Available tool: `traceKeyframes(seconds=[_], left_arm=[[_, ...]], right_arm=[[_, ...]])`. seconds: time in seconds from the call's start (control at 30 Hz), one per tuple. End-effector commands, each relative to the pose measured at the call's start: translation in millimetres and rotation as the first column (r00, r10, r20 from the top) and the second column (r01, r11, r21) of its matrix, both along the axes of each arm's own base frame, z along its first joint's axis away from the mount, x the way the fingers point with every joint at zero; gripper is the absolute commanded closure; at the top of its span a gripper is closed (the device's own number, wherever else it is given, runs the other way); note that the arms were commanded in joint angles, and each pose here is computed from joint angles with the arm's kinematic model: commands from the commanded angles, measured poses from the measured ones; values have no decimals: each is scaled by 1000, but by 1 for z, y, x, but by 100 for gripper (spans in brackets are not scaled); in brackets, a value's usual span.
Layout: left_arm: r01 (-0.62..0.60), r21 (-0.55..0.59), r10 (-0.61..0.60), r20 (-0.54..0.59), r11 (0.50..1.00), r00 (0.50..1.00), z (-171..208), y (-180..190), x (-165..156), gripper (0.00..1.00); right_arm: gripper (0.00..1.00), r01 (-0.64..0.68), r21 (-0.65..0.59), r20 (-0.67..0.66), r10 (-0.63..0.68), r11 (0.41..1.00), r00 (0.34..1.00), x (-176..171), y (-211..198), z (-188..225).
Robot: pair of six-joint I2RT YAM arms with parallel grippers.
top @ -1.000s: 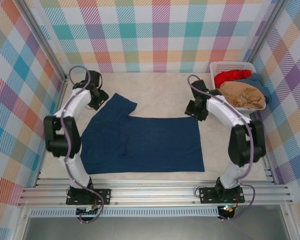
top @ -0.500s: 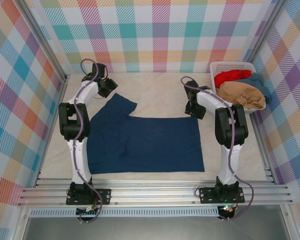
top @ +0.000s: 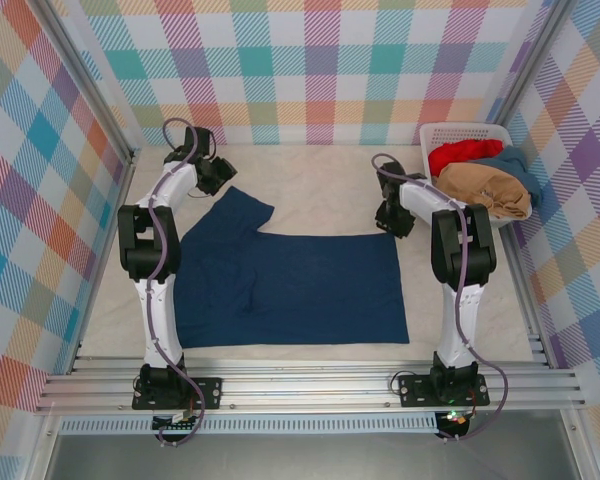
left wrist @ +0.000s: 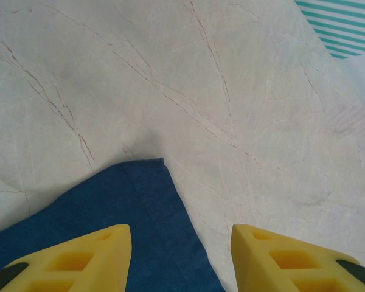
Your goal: Fold and stack the t-shirts
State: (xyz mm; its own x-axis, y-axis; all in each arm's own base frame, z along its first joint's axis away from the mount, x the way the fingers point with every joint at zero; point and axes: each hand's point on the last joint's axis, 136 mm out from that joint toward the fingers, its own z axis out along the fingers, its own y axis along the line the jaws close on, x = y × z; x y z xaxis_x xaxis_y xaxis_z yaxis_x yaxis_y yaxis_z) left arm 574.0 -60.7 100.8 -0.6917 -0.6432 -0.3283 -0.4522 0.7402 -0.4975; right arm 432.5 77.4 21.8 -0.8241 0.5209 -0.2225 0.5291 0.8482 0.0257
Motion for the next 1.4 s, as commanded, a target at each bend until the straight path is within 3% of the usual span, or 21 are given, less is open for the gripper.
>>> traceKeyframes(seconds=[0.0, 0.3, 0.57, 0.73, 0.97, 1.13, 1.37], left_arm=[[5, 14, -5, 6, 1000, 1000, 1, 1, 1, 53], [14, 10, -14, -2, 1000, 1000, -8, -1, 10, 46], [49, 58, -53, 55, 997, 997, -19, 1, 43, 45], [76, 101, -77, 8, 992, 997, -35, 1, 53, 51], [96, 268, -63, -129, 959, 990, -52, 0, 27, 55], [98, 251, -67, -129, 963, 989, -59, -7, 24, 56], [93, 284, -45, -170, 954, 984, -64, -2, 19, 69]], right_arm=[[74, 11, 20, -28, -11, 1000, 1000, -7, 3, -9], [100, -3, 8, -34, 3, 1000, 999, -6, 2, -9], [100, -1, 32, -42, 2, 999, 999, -11, 5, -9], [100, 9, 41, -41, -7, 999, 999, -15, 5, -7], [100, 14, 50, -52, -11, 999, 999, -18, 7, -10], [100, 8, 51, -51, -5, 999, 999, -18, 7, -10], [100, 10, 63, -57, -7, 998, 998, -19, 9, -11]])
